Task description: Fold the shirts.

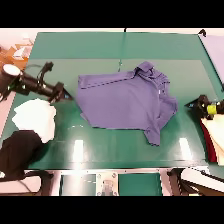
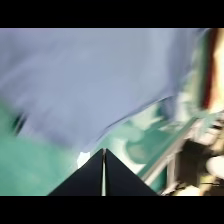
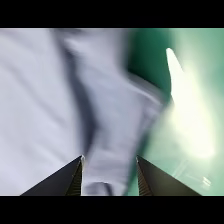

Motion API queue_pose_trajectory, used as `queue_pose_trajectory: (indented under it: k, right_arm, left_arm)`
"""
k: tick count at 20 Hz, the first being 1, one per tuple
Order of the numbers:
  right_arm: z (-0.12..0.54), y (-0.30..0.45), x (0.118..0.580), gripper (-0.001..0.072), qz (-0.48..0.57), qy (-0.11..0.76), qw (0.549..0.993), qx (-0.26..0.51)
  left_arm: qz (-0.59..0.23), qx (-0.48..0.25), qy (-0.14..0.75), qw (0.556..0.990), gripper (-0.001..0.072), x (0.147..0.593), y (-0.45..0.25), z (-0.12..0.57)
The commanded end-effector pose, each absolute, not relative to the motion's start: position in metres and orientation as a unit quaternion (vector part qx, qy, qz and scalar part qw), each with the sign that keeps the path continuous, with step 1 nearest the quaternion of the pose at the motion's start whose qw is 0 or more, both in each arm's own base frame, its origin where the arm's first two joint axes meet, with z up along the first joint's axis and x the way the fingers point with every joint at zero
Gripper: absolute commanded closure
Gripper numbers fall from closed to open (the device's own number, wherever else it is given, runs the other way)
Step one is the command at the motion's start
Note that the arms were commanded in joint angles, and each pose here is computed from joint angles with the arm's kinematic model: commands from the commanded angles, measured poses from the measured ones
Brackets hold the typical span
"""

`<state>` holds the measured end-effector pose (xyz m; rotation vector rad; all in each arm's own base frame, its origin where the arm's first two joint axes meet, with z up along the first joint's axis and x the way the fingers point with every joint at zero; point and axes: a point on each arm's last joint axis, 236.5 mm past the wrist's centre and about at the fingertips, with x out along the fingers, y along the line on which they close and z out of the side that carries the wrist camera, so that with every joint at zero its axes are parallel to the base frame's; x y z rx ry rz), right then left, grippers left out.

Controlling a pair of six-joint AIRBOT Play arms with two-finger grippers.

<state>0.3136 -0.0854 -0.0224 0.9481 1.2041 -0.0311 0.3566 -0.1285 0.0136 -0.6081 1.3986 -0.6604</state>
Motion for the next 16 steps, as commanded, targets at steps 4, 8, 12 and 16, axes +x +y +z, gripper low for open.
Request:
queue_pose_trajectory:
  k: [4, 8, 12, 16]
  right_arm:
    - [-0.078, -0.069, 0.294, 0.032, -0.045, 0.52, 0.716, 0.463]
    - [-0.11, -0.051, 0.309, 0.0324, -0.033, 0.536, 0.696, 0.476]
    - [-0.119, -0.039, 0.329, 0.0425, -0.01, 0.527, 0.686, 0.502]
    - [-0.122, -0.027, 0.33, 0.0693, 0.009, 0.538, 0.683, 0.494]
  left_arm:
    - [-0.212, -0.269, 0.655, 0.674, 0.0145, 0.303, -0.113, -0.036]
    - [-0.207, -0.272, 0.66, 0.669, 0.0193, 0.298, -0.113, -0.043]
    - [-0.199, -0.27, 0.664, 0.668, 0.0194, 0.292, -0.119, -0.056]
    - [-0.203, -0.237, 0.666, 0.677, 0.0194, 0.281, -0.157, -0.08]
